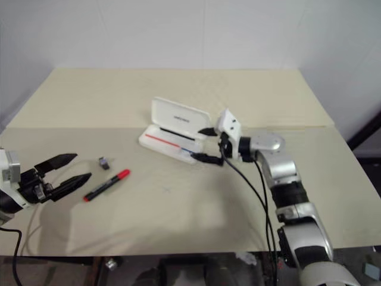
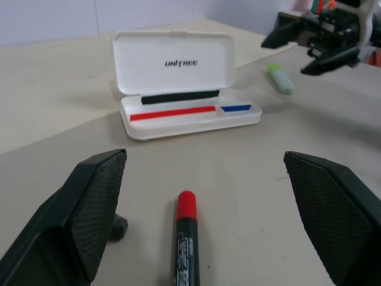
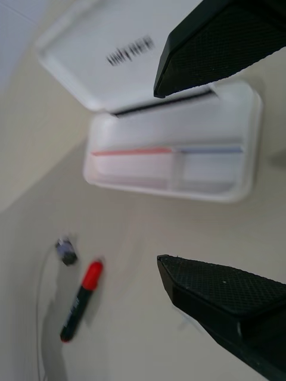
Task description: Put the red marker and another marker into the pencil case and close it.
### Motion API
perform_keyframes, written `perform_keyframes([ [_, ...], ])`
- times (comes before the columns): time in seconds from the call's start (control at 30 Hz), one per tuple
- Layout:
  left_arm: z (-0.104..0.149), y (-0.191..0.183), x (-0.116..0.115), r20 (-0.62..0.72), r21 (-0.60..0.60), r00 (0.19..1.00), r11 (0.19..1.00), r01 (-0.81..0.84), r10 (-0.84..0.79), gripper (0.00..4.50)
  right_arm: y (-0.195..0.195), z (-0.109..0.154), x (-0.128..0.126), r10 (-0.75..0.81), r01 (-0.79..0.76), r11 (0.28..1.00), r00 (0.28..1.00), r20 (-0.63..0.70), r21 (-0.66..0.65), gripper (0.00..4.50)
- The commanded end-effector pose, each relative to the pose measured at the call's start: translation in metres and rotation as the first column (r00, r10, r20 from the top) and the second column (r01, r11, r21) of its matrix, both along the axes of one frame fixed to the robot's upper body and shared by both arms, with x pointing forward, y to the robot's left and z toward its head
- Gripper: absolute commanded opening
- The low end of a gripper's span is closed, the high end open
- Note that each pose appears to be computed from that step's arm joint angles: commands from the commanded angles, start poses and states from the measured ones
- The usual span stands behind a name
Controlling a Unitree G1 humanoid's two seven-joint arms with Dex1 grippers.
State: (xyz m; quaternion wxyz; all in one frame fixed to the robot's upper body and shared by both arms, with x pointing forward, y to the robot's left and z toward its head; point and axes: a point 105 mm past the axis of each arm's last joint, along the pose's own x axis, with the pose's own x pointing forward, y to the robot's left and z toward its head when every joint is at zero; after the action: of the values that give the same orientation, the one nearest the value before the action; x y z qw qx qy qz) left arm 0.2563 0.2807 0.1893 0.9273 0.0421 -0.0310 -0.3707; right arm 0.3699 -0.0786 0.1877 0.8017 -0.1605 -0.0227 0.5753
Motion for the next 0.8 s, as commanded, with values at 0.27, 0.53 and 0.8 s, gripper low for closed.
perform_keyframes([
  [0.27,0.013,0.005,-0.021,0.031,0.025,0.999,0.999,-0.028,0.027,4.50,0.036,0.014,-0.013,0.084,-0.086,0.994,0.995,0.045,0.063,4.47],
  [0.53,0.016,0.006,-0.028,0.063,0.004,0.995,0.997,-0.072,0.072,4.50,0.063,0.006,-0.009,0.057,-0.058,0.998,0.998,0.006,0.040,4.47],
  [0.8,0.017,-0.004,-0.046,0.074,-0.024,0.992,0.995,-0.102,0.103,4.50,0.070,-0.012,0.008,-0.012,0.010,0.991,1.000,-0.019,-0.133,4.47],
])
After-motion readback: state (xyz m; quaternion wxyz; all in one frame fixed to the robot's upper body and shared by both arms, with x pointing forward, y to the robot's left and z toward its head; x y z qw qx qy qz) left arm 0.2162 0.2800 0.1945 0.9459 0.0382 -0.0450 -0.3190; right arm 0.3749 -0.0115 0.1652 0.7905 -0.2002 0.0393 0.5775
